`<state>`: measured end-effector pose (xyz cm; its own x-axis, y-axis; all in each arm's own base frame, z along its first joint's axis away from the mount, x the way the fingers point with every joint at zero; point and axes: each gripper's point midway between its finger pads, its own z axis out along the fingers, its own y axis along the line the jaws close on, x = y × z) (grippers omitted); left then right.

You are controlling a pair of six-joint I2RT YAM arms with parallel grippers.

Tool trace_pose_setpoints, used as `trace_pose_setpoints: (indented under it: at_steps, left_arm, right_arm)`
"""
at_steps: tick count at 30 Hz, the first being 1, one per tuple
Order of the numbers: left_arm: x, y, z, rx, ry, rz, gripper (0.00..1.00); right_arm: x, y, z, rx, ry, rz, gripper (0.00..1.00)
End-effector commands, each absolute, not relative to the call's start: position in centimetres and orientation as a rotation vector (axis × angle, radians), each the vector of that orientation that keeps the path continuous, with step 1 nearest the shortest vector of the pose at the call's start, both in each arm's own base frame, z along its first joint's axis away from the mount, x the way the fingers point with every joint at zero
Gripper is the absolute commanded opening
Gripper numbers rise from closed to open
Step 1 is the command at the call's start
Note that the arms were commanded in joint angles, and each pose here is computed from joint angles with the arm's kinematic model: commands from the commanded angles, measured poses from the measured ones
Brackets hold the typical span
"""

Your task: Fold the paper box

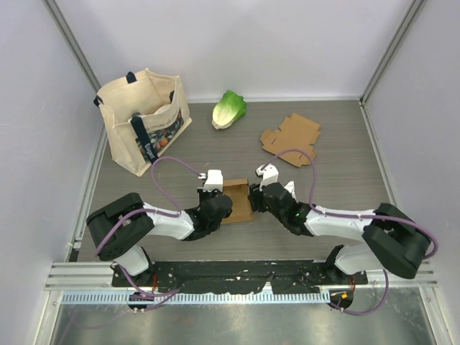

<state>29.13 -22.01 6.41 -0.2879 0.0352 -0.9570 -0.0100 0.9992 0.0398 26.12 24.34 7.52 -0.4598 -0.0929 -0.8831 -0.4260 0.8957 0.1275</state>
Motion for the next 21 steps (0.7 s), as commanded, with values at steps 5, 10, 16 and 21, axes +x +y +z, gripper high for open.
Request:
trace_pose_setpoints:
  at_steps: [5, 10, 16, 21]
  left_arm:
    - [29.2, -21.6, 7.9, -0.057, 1.833, 0.046, 0.0]
    - [28.6, -20.9, 7.6, -0.099, 1.874, 0.04, 0.0]
    - [28.3, -20.3, 7.5, -0.128, 1.893, 0.062, 0.0]
    - [28.3, -20.1, 7.4, -0.152, 1.895, 0.062, 0.0]
  right_arm:
    - [26.4, 25.2, 8.9, -0.23, 2.134, 0.469, 0.61]
    - [22.5, 24.1, 7.1, -0.142, 2.26, 0.814, 0.64]
    - [20.0, 24.8, 6.2, -0.007, 2.339, 1.024, 0.63]
    - [19.3, 25.2, 4.5, 0.088, 2.374, 1.103, 0.59]
